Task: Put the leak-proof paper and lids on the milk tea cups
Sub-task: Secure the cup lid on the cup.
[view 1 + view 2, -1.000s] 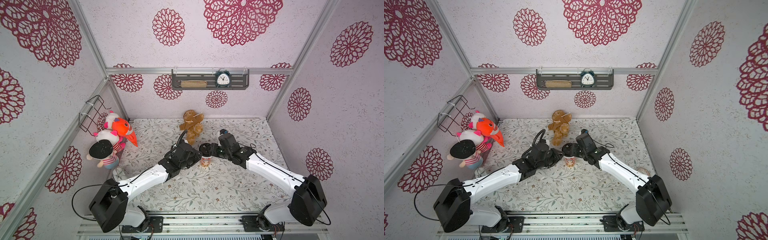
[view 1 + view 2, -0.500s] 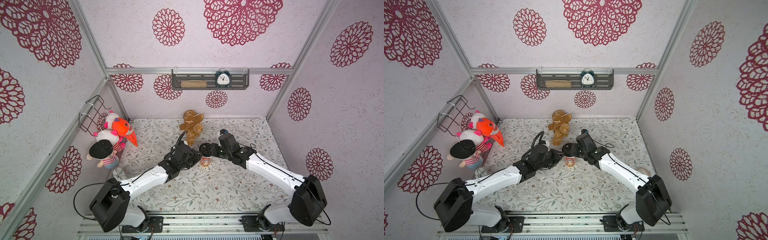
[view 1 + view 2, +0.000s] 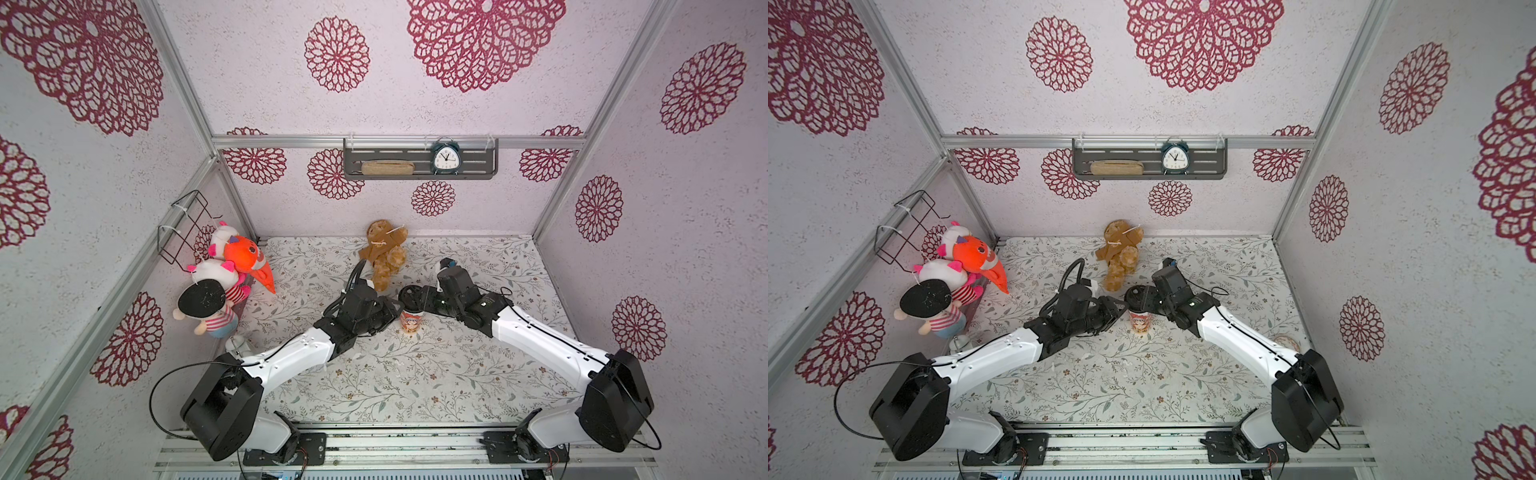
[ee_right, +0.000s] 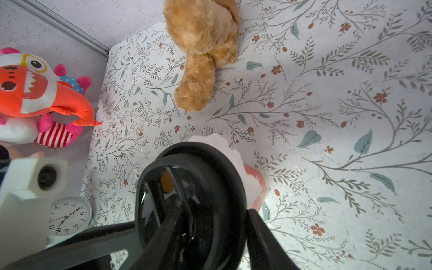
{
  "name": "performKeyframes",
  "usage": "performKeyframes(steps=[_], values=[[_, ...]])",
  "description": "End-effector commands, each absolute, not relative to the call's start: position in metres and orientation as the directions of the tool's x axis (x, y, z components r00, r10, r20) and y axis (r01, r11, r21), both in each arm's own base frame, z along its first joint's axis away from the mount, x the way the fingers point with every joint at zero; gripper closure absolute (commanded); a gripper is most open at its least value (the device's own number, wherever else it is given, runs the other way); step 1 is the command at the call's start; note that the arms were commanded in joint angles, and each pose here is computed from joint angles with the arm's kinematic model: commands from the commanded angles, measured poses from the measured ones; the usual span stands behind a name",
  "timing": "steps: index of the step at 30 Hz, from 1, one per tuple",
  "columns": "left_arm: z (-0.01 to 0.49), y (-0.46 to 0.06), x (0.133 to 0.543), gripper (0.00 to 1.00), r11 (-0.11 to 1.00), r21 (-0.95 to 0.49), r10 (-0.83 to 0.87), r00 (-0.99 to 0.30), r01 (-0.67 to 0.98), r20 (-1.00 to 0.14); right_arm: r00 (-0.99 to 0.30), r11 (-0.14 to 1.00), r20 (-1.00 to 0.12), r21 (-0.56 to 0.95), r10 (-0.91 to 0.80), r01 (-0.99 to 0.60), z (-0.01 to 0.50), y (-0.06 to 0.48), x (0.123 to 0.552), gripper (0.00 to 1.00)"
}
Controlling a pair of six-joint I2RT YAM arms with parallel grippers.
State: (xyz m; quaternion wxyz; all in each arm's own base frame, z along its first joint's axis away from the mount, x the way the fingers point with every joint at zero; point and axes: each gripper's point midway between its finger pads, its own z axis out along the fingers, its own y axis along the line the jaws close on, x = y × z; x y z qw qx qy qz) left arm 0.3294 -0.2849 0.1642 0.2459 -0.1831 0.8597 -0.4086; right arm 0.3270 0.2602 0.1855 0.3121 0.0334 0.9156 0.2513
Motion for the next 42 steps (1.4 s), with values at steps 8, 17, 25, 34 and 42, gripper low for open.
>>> performKeyframes(steps=[8,17,25,34,42], values=[[0.19,-0.264,0.345,0.38,0.797,-0.598,-0.384,-0.836,-0.085,-0.392,-0.943,0.956,-0.325,0.292,0.068,-0.031,0.101,0.229,0.271,0.54],[0.186,-0.296,0.333,0.38,0.75,-0.66,-0.346,-0.876,-0.043,-0.337,-0.942,0.951,-0.321,0.309,0.098,-0.006,0.098,0.232,0.273,0.54],[0.175,-0.31,0.34,0.38,0.728,-0.683,-0.364,-0.879,-0.063,-0.307,-0.945,0.951,-0.312,0.31,0.099,-0.003,0.094,0.232,0.272,0.54],[0.158,-0.312,0.346,0.38,0.723,-0.683,-0.392,-0.874,-0.1,-0.286,-0.946,0.95,-0.308,0.313,0.097,-0.005,0.092,0.232,0.27,0.54],[0.121,-0.3,0.334,0.43,0.773,-0.614,-0.377,-0.894,-0.159,-0.243,-0.938,0.95,-0.336,0.311,0.083,-0.027,0.107,0.231,0.272,0.48]])
